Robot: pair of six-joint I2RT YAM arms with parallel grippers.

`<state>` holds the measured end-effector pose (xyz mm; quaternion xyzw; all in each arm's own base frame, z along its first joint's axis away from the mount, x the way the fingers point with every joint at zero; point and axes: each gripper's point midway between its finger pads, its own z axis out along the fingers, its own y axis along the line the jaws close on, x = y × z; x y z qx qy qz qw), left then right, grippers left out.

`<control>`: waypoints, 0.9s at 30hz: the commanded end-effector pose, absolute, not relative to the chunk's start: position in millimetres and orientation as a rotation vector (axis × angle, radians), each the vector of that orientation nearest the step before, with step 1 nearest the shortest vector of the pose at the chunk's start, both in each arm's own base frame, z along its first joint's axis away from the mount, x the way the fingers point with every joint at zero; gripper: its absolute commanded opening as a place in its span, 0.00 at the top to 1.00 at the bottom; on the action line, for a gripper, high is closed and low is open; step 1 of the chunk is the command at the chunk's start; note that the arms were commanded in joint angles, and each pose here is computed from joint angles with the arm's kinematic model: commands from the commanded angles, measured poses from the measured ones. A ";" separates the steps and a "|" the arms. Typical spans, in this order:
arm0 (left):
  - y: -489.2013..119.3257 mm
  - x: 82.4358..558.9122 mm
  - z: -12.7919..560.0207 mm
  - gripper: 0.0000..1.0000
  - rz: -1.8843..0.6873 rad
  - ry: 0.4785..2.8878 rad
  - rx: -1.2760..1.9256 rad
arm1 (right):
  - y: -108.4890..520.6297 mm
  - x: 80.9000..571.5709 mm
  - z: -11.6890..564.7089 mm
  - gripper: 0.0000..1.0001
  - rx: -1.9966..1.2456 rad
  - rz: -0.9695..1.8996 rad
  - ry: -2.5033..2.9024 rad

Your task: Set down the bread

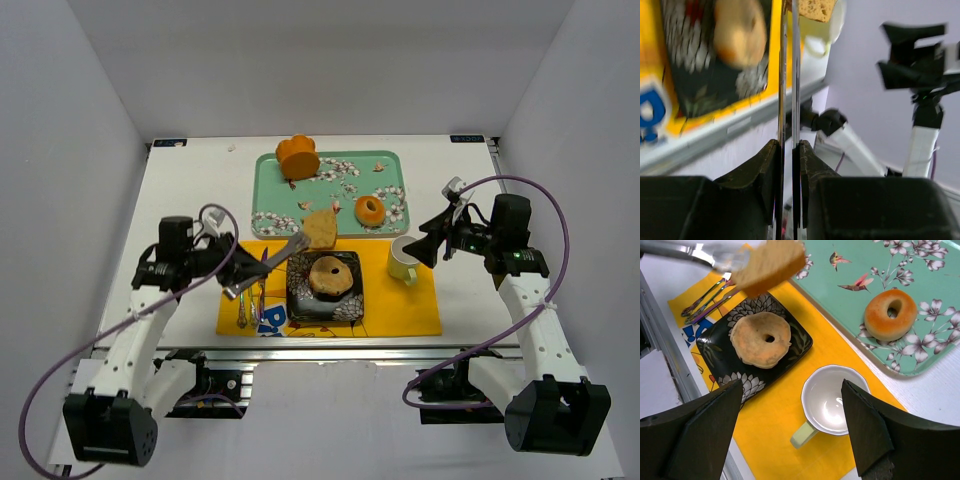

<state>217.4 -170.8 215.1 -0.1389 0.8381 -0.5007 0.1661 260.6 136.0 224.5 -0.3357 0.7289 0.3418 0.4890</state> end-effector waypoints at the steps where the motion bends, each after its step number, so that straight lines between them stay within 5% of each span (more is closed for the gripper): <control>1: -171.2 168.3 195.9 0.96 -1.488 2.476 -0.432 | 136.3 259.4 236.7 0.15 -0.835 0.829 1.741; 18: -165.2 119.5 162.0 0.93 -1.471 2.488 -0.579 | 137.7 253.3 236.0 0.15 -0.849 0.847 1.745; 22: -163.3 122.6 157.6 0.74 -1.444 2.484 -0.616 | 137.6 252.1 233.4 0.15 -0.851 0.848 1.750; 23: -162.9 123.3 158.0 0.58 -1.441 2.482 -0.621 | 137.5 252.1 233.8 0.15 -0.853 0.847 1.749; 27: -161.3 125.8 160.6 0.35 -1.413 2.483 -0.620 | 137.6 251.9 233.3 0.15 -0.855 0.847 1.747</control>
